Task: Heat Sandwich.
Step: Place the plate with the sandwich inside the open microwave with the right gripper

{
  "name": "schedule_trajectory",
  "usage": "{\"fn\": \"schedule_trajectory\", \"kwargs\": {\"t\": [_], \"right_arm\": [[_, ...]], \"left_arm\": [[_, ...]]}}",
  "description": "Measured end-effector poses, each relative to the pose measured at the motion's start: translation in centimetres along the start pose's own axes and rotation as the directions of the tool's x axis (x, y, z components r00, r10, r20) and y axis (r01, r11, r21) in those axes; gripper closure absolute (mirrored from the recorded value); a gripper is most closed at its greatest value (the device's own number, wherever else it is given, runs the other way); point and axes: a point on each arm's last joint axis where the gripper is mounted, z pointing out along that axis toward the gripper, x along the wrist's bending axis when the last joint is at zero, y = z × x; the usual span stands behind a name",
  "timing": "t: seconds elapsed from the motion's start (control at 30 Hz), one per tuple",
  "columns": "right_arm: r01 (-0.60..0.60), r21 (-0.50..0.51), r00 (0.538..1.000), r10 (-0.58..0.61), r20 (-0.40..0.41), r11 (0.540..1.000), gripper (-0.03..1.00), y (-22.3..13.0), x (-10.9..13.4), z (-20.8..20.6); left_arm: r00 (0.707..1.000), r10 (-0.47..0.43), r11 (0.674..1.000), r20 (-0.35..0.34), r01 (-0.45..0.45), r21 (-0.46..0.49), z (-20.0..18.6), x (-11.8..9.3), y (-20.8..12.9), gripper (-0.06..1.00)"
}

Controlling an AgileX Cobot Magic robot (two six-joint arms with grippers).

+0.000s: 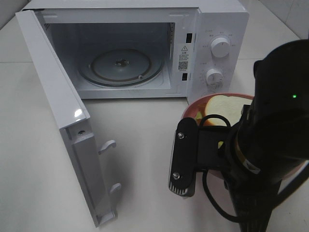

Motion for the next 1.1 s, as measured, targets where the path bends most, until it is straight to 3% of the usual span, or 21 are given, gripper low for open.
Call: {"fn": "schedule_trajectory", "kwargs": {"t": [0.27,0.5,0.83,1.0,1.1], "right_arm": [[0.171,-0.083,0.985,-0.17,0.018,0.982,0.92,0.7,0.0,0.0],[0.322,-0.169,0.947,-0.315,0.066,0.932,0.92,1.6,0.0,-0.1],[0.362,-0.245,0.932,-0.344,0.112,0.9,0.92,2.4,-0.1,-0.2],[0.448,-0.223,0.893,-0.421,0.159,0.866,0.92,2.4,-0.3,-0.2],[0.537,-0.213,0.842,-0.506,0.185,0.816,0.92,2.4,-0.6,-0.1]], "left_arm": [[1.0,0.0,1.0,0.0,0.0,0.0,0.0,0.0,0.0,-0.05],[1.0,0.0,1.0,0.0,0.0,0.0,0.0,0.0,0.0,-0.05],[1.0,0.0,1.0,0.0,0.0,0.0,0.0,0.0,0.0,-0.05],[1.0,0.0,1.0,0.0,0.0,0.0,0.0,0.0,0.0,-0.05],[1.0,0.0,1.0,0.0,0.0,0.0,0.0,0.0,0.0,-0.05]]}}
